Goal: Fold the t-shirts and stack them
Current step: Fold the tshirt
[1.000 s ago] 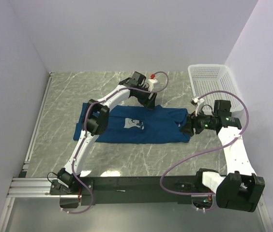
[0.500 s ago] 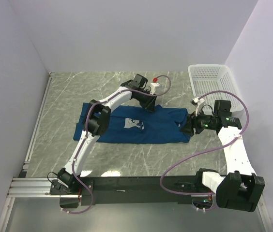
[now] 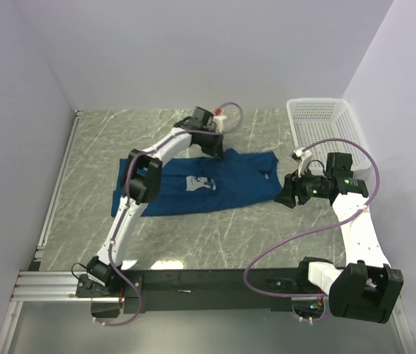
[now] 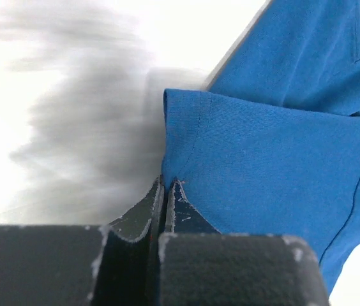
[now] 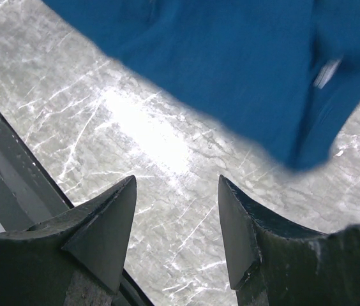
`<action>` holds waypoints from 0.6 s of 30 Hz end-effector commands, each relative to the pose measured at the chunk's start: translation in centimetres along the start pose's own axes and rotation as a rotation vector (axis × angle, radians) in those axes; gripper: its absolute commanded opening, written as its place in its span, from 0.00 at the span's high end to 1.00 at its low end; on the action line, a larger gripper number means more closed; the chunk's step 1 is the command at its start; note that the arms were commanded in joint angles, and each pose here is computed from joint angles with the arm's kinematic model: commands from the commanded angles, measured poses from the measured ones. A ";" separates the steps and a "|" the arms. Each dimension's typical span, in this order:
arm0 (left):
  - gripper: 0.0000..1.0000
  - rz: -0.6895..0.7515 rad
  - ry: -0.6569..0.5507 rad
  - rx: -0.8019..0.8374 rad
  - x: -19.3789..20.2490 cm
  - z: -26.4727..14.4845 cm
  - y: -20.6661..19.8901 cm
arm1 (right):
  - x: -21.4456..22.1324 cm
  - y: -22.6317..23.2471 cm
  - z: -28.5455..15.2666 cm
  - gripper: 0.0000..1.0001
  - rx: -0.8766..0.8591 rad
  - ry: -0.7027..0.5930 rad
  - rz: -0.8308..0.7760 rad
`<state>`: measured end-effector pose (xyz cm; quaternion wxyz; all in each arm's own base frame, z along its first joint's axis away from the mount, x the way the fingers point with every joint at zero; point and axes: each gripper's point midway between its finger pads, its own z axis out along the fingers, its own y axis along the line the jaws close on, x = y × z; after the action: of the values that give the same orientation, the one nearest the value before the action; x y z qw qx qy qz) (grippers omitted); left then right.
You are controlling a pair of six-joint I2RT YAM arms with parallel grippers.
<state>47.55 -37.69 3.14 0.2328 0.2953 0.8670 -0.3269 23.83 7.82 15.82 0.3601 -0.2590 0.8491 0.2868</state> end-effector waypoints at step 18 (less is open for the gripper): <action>0.41 -0.213 -0.708 -0.400 -15.7 -26.5 10.3 | 1.8 6.3 4.5 0.31 -0.260 0.104 -0.602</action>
<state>60.41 -17.06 7.13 0.3599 -0.0233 0.9039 -0.2300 21.39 12.66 15.01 0.3400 -0.4216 0.7834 0.3048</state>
